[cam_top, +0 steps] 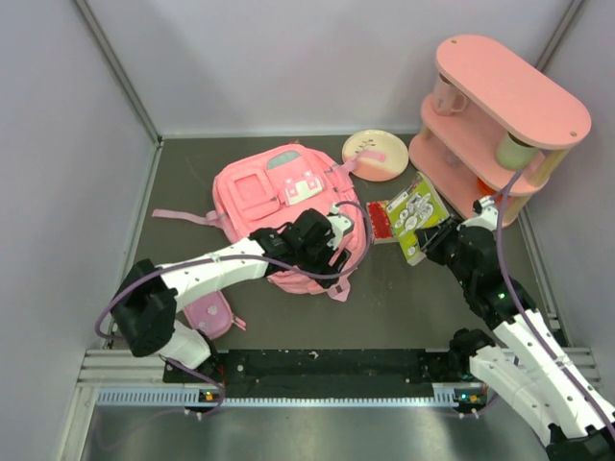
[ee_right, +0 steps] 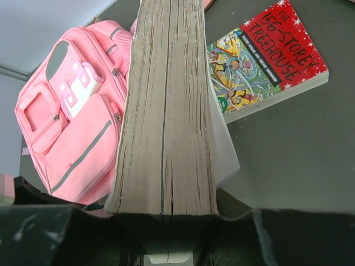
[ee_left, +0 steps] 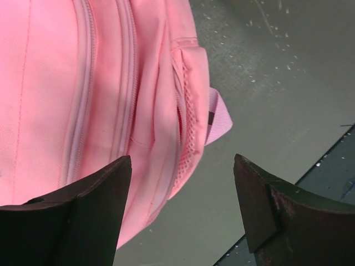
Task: Pack the student bag
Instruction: Pick up the book from the center of the board, then place the book in the student bag.
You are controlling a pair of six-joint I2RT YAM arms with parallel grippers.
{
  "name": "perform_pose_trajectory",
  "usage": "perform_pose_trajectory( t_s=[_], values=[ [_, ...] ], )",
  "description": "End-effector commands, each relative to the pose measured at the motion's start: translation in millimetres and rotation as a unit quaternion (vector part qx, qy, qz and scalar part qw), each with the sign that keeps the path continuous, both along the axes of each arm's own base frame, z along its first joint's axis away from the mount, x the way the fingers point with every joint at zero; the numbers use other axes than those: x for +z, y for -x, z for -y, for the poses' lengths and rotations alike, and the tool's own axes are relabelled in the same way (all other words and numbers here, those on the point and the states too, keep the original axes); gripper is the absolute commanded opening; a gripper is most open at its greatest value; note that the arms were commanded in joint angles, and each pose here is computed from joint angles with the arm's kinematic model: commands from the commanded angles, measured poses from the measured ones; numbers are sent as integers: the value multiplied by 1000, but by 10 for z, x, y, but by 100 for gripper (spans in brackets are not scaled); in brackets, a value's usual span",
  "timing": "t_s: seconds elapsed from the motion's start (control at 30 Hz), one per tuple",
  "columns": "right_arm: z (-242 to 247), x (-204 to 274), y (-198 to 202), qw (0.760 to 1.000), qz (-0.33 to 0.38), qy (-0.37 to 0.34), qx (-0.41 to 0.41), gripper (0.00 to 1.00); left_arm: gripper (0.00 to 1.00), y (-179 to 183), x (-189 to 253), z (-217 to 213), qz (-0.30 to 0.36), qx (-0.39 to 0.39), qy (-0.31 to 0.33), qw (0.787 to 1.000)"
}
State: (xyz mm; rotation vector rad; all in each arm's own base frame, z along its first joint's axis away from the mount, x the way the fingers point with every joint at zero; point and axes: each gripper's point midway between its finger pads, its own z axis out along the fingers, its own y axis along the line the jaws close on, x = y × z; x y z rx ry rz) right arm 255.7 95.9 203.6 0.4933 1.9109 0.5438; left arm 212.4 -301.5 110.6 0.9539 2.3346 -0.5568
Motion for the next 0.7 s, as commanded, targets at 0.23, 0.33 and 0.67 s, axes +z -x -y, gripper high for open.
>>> perform_pose_trajectory(
  t_s=[0.23,0.33,0.67],
  values=[
    [-35,573,-121,996,75,-39,-2,0,53,-206,19,7,20,15,-36,999],
    [-68,530,-130,997,67,-39,4,0,41,-264,-22,-53,26,33,-54,998],
    [-134,471,-142,997,57,-45,18,0,44,-319,-110,-68,23,50,-71,996]
  ],
)
